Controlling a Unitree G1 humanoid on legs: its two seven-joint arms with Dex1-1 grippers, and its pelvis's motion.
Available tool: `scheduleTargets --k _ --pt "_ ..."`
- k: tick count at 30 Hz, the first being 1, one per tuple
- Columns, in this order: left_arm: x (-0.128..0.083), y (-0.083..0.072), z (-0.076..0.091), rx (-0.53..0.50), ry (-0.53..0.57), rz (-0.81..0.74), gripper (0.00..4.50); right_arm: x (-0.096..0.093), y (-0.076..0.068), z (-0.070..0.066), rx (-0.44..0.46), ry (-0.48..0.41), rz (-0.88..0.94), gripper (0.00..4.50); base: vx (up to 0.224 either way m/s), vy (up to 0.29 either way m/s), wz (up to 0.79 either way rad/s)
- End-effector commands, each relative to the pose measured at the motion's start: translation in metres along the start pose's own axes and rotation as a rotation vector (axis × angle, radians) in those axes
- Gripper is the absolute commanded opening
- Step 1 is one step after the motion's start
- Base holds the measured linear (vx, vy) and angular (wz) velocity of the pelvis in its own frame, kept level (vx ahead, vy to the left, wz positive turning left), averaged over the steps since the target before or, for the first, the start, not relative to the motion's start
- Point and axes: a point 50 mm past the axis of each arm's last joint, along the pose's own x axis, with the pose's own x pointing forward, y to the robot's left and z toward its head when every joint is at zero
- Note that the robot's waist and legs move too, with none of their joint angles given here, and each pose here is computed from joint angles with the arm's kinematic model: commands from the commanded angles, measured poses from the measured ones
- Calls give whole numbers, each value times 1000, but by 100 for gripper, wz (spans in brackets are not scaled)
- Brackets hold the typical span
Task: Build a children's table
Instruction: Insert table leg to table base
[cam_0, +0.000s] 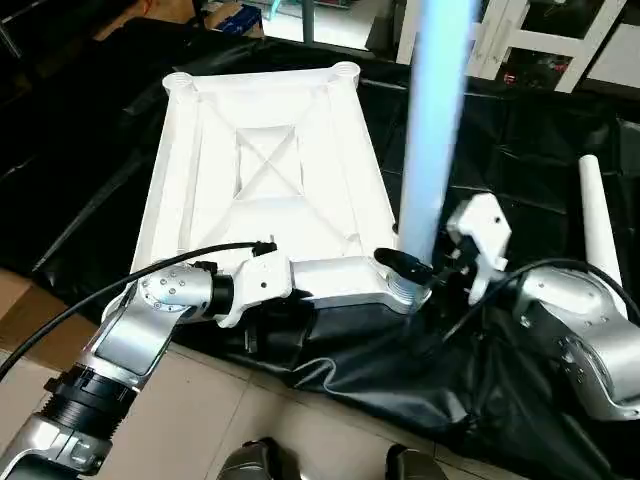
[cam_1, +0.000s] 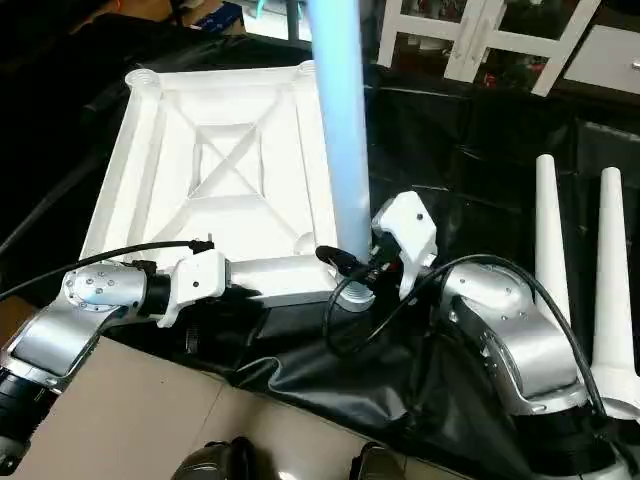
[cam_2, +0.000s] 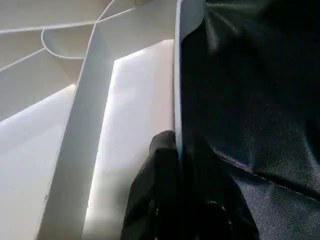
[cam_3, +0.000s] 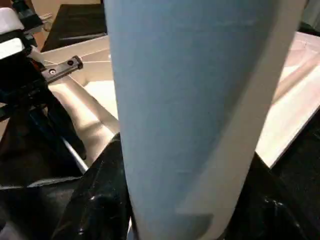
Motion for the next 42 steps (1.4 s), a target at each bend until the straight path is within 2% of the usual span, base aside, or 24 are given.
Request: scheduleTargets --k 1,5,14,18,23,32,42 --pt "7 -6 -4 -23 -20 -2 0 1 9 -8 37 22 62 191 0 0 0" --pt "7 -6 -4 -22 -17 -4 0 0 14 -11 71 27 120 191 0 0 0" --pt "7 -5 -4 -19 -14 -6 0 9 21 -14 28 80 216 191 0 0 0" --pt "8 -6 -4 -20 -16 -4 0 14 17 -14 25 85 215 191 0 0 0" --pt "8 -6 -4 -21 -18 -1 0 15 9 -20 79 82 156 191 0 0 0" --pt "8 -4 -4 -20 -16 4 0 6 -7 -38 200 56 10 191 0 0 0" --pt "8 -2 -4 -20 -18 15 0 -4 -12 -49 269 4 -91 191 0 0 0"
